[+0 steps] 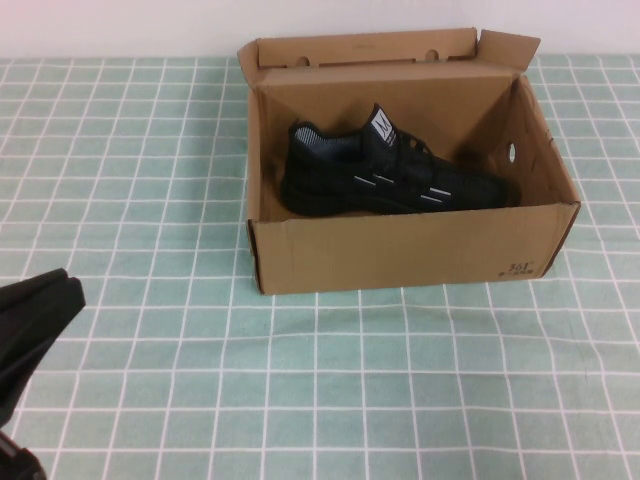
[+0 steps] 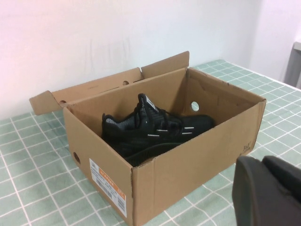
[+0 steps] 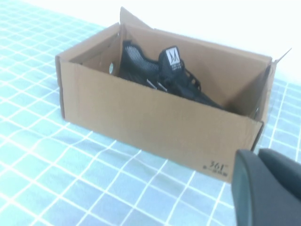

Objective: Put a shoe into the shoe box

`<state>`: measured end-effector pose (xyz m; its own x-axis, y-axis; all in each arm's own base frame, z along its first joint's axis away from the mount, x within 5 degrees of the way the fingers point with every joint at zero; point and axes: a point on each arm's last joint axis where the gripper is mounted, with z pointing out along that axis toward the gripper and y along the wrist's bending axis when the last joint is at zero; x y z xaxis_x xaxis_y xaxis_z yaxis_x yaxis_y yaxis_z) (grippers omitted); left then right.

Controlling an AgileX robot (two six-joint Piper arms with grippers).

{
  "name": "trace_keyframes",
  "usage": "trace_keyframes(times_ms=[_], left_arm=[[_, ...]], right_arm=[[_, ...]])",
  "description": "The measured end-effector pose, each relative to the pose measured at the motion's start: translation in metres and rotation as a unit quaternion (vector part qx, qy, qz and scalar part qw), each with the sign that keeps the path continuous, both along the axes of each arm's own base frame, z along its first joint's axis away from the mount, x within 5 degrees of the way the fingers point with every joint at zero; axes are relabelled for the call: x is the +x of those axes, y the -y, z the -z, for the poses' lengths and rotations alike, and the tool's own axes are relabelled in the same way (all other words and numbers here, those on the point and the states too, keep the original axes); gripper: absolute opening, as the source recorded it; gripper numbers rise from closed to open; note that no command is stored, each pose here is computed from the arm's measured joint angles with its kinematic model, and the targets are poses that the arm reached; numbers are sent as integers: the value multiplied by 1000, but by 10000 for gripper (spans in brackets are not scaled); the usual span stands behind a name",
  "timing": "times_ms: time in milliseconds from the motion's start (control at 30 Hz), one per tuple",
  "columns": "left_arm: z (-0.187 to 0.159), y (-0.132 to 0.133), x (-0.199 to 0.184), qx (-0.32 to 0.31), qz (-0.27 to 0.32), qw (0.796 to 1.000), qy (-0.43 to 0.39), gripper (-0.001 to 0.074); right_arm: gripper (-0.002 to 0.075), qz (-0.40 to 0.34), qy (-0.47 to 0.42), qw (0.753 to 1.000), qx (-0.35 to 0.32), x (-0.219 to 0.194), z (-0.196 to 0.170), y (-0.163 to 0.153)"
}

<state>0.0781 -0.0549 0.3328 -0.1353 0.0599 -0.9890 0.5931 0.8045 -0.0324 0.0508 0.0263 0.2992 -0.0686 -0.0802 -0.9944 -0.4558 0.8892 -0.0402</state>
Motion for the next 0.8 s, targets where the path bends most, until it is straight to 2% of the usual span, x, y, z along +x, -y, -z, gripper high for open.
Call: trace_keyframes(times_ms=[800], left_arm=[[0,0,-2,-2,-1,1000,4,-4]], right_arm=[[-8,1,-3,1000,-4,0,2,0]])
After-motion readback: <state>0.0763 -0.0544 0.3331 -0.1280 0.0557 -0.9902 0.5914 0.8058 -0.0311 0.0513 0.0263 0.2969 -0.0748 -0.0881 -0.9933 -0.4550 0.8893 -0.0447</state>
